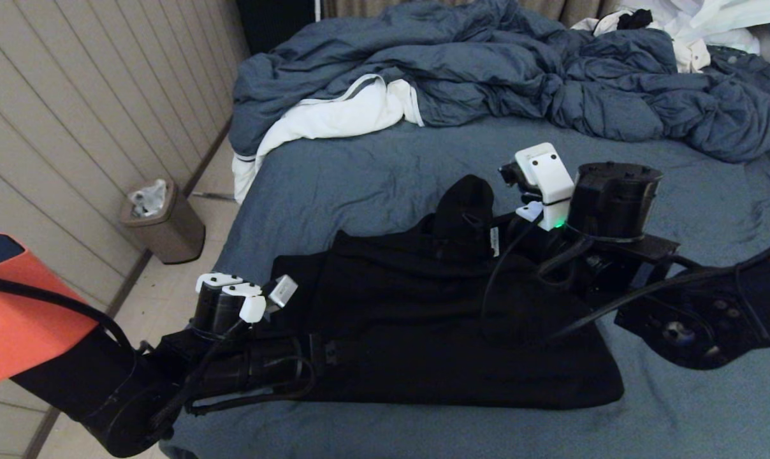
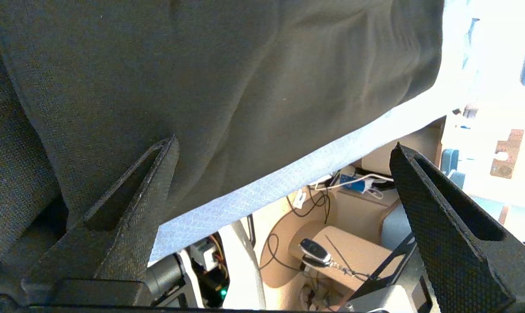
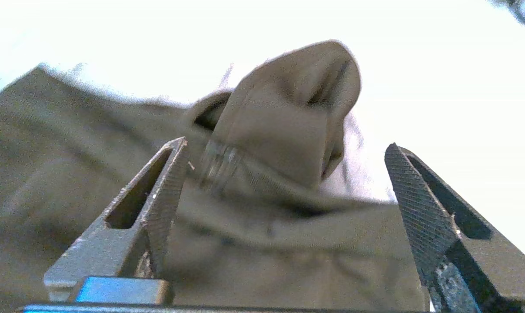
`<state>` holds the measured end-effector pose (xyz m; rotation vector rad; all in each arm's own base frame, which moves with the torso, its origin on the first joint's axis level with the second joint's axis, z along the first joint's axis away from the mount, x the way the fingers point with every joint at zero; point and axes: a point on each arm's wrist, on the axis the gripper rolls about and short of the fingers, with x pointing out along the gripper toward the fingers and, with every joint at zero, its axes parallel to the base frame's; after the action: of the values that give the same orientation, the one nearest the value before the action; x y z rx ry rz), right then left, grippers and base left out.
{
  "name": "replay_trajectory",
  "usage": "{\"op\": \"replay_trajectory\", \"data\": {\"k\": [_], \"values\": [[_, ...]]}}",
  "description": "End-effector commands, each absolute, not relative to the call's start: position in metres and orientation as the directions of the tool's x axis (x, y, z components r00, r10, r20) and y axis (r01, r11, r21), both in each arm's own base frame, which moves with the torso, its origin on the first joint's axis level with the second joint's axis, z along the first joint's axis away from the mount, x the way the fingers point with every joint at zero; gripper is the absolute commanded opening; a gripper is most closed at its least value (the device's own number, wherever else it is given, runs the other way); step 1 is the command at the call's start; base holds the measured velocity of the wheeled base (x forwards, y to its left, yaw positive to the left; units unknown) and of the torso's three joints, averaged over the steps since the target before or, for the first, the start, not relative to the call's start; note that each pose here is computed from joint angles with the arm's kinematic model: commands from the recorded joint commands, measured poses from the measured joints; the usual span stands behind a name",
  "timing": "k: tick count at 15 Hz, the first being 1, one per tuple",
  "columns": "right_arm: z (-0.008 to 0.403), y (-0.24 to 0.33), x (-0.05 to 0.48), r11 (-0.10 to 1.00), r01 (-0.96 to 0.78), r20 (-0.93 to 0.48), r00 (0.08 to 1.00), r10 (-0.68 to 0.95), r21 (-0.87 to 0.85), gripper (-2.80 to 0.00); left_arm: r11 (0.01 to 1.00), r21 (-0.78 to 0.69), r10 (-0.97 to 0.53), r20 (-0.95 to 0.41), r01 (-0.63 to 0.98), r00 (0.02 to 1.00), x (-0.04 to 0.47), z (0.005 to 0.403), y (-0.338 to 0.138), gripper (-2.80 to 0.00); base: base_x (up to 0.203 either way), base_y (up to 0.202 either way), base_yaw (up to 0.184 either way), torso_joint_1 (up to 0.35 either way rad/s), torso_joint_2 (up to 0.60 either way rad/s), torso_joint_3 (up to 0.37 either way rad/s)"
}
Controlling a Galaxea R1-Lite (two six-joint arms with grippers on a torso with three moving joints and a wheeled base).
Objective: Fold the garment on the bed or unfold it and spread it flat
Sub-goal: Fold the black sweatshirt
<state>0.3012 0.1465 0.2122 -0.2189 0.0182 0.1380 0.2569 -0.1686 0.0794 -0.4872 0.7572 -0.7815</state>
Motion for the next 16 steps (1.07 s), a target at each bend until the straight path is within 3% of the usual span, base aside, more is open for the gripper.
{"op": "replay_trajectory", "data": {"k": [1,7,16], "values": [[0.209,0.153,0.324,0.970,-0.113,-0.026,0.994,0.111,-0.213,0.00,0.617,-0.644,-0.777,-0.408,0.452,0.478,0.256,0.083,-0.168,0.00,0.000,0.000,0.000,0.000,0.00,0.000],[0.196,0.165,0.426,0.981,0.007,0.018,1.000,-0.004,-0.196,0.00,0.601,-0.642,-0.787,-0.372,0.476,0.493,0.249,0.098,-0.164,0.00,0.000,0.000,0.000,0.000,0.00,0.000],[0.147,0.133,0.498,0.974,0.130,0.033,0.992,-0.126,-0.187,0.00,0.603,-0.644,-0.787,-0.384,0.471,0.483,0.252,0.093,-0.167,0.00,0.000,0.000,0.000,0.000,0.00,0.000]]}}
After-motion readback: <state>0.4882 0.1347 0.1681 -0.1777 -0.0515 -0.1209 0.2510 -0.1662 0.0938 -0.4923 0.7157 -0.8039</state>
